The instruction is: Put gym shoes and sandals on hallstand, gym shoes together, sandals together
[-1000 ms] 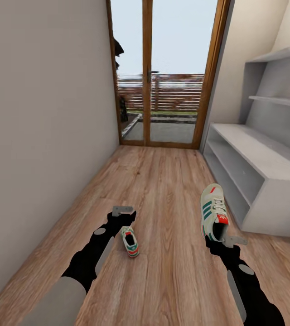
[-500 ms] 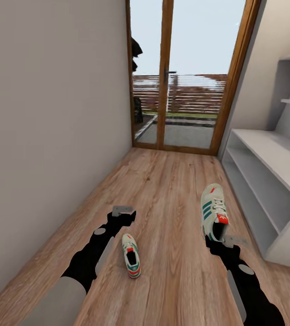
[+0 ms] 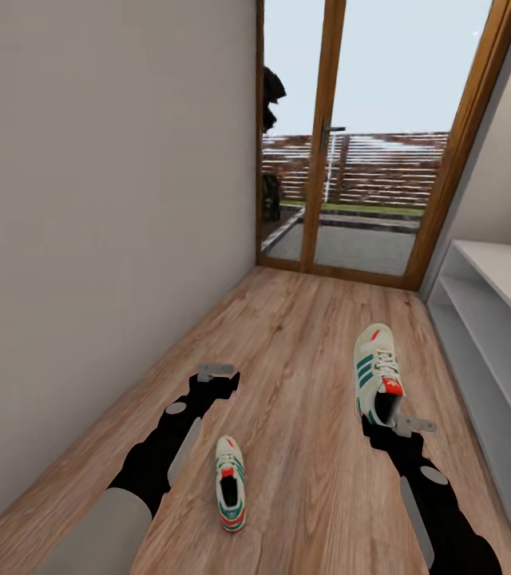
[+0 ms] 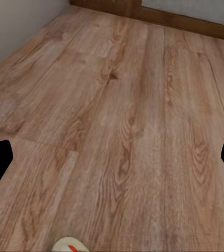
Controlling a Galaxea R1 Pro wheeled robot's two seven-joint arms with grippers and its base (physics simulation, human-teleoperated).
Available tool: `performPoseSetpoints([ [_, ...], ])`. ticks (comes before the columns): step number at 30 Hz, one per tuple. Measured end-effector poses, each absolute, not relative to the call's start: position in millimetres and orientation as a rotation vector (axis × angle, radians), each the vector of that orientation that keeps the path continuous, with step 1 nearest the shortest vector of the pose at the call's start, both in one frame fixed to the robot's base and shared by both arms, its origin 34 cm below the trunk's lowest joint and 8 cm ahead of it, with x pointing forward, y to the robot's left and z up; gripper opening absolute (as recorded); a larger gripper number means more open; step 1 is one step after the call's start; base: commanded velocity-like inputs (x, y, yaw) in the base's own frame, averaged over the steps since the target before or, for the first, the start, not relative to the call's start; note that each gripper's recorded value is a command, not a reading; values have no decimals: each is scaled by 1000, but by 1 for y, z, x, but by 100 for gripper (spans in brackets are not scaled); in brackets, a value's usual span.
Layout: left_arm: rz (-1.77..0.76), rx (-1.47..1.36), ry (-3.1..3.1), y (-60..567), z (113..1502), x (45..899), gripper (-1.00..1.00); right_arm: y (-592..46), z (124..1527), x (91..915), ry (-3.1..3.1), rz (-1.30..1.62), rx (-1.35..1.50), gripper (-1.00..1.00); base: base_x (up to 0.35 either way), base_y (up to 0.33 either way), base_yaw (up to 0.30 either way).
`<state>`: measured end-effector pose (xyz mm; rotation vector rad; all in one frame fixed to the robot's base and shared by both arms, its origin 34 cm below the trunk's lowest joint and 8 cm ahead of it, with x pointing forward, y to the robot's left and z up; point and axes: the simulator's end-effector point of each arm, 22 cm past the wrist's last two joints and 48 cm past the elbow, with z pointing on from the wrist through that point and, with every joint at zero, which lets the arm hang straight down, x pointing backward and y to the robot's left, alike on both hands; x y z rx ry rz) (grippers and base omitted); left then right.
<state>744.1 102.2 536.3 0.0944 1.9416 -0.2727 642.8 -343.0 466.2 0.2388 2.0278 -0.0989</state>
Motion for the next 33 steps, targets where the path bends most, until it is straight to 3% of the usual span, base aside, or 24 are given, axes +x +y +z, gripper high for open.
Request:
performPoseSetpoints([
  [11, -274, 94, 1941, 102, 536, 744, 100, -343, 467, 643, 2026, -99, 239, -100, 275, -258, 13],
  [19, -274, 94, 1939, 102, 538, 744, 100, -343, 468, 643, 2024, -99, 239, -100, 222, -234, 218],
  [33, -258, 85, 1954, 106, 523, 738, 100, -343, 469, 644, 2022, -99, 239, -100, 15, -16, 65],
])
